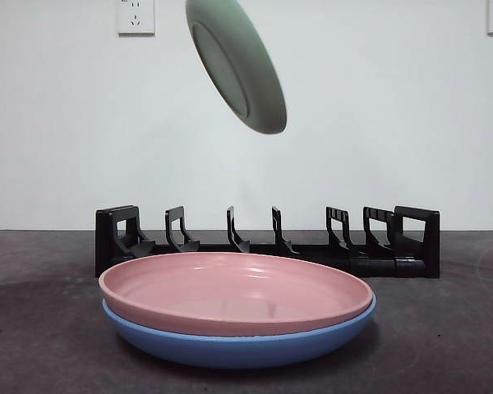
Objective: Place the plate
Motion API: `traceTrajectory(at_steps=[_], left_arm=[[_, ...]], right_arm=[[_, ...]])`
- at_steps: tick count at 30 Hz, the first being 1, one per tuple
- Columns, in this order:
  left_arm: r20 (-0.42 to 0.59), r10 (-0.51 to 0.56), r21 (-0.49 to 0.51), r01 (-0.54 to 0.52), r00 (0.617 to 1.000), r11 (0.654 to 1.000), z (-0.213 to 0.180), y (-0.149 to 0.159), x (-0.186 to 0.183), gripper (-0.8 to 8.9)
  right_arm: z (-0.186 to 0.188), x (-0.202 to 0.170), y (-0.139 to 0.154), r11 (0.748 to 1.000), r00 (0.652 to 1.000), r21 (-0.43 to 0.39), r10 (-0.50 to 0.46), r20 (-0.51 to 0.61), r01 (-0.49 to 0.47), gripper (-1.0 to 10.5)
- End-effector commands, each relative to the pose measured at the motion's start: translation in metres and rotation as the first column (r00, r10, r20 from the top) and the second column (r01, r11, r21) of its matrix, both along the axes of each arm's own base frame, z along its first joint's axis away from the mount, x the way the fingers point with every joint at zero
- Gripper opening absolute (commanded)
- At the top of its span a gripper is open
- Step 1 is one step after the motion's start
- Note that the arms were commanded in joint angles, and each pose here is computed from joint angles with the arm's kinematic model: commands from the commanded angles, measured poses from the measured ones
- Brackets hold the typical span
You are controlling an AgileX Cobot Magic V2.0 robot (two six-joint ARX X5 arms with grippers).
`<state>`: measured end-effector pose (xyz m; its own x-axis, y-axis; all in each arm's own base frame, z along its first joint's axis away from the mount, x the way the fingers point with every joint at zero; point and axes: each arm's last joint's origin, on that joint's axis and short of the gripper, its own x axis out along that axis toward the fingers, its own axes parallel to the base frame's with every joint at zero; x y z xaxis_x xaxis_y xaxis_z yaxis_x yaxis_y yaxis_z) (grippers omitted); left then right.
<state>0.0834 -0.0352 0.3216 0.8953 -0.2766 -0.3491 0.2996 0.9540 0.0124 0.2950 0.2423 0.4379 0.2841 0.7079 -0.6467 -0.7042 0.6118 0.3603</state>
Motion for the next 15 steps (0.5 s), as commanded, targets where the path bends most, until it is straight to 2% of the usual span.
traceTrajectory(at_steps=[1, 5, 7, 9, 15], left_arm=[[0.031, -0.008, 0.013, 0.008, 0.999, 1.0, 0.006, 0.0, -0.001, 2.51], [0.031, -0.008, 0.013, 0.007, 0.999, 1.0, 0.006, 0.0, -0.001, 2.51], [0.031, -0.008, 0.013, 0.007, 0.999, 1.0, 0.006, 0.0, -0.001, 2.51], [0.031, -0.008, 0.013, 0.007, 0.999, 1.0, 0.006, 0.0, -0.001, 2.51], [0.031, -0.008, 0.013, 0.007, 0.999, 1.0, 0.006, 0.0, -0.001, 2.51]], right_arm=[[0.015, -0.021, 0.009, 0.997, 0.993, -0.045, 0.059, 0.105, -0.055, 0.1], [0.017, -0.046, 0.018, 0.985, 0.986, -0.152, 0.098, 0.136, -0.077, 0.1], [0.015, -0.058, 0.022, 0.97, 0.984, -0.234, 0.099, 0.152, -0.061, 0.1], [0.016, -0.068, 0.023, 0.959, 0.981, -0.279, 0.095, 0.168, -0.045, 0.1], [0.016, -0.085, 0.018, 0.953, 0.978, -0.296, 0.114, 0.175, -0.058, 0.1]])
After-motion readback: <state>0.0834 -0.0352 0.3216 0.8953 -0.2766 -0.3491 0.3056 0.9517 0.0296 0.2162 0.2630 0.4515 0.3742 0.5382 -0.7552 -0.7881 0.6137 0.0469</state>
